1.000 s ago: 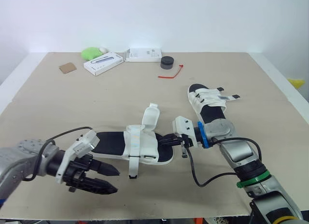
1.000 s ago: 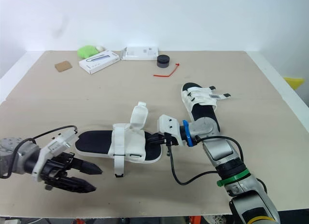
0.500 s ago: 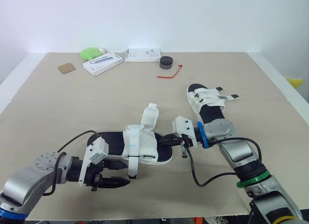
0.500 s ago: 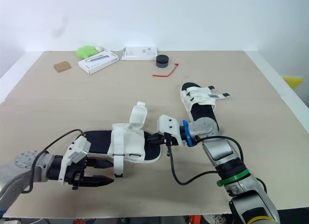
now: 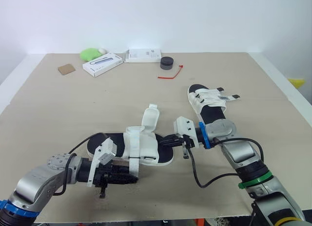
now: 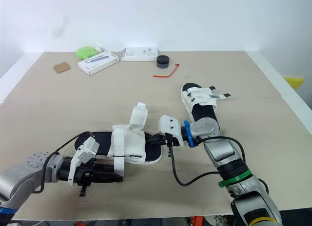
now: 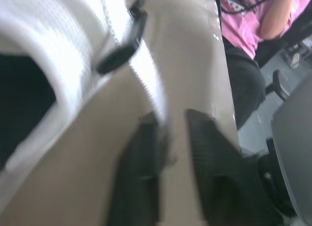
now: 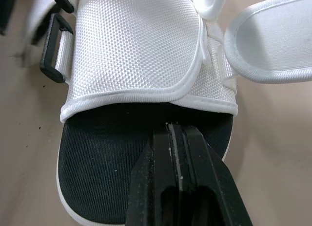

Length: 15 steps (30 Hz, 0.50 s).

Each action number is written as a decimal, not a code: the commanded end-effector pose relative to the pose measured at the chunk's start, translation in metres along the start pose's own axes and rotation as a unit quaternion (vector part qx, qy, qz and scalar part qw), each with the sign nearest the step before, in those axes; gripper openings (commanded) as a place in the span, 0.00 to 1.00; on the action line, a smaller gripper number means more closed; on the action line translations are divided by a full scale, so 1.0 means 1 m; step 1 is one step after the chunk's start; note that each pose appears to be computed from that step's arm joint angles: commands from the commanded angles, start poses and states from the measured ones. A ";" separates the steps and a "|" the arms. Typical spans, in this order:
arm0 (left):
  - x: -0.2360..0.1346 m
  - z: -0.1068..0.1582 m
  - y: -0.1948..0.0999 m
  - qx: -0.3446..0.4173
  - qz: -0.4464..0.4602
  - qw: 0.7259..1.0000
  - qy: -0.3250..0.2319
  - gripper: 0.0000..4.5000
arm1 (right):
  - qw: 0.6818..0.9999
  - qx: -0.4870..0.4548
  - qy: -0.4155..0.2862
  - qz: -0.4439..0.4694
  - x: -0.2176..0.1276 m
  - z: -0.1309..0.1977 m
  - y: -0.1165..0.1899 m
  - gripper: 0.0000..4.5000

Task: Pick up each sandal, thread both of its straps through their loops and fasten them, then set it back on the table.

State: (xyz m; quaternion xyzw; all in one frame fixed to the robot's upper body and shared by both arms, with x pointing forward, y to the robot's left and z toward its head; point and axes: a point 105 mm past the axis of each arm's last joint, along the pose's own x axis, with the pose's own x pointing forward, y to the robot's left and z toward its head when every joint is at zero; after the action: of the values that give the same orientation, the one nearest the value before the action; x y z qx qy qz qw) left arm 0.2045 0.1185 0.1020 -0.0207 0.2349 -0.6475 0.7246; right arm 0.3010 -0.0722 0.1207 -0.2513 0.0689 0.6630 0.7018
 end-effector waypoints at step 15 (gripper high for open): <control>-0.005 -0.009 -0.035 -0.006 -0.054 0.999 0.008 0.02 | 1.000 -0.019 -0.007 0.001 -0.001 0.010 -0.001 0.00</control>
State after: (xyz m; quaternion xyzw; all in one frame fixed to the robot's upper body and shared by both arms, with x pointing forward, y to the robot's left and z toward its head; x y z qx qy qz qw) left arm 0.1704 0.1226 0.0984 -0.0484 0.2667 -0.6746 0.6867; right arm 0.3011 -0.0726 0.1203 -0.2503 0.0716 0.6625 0.7024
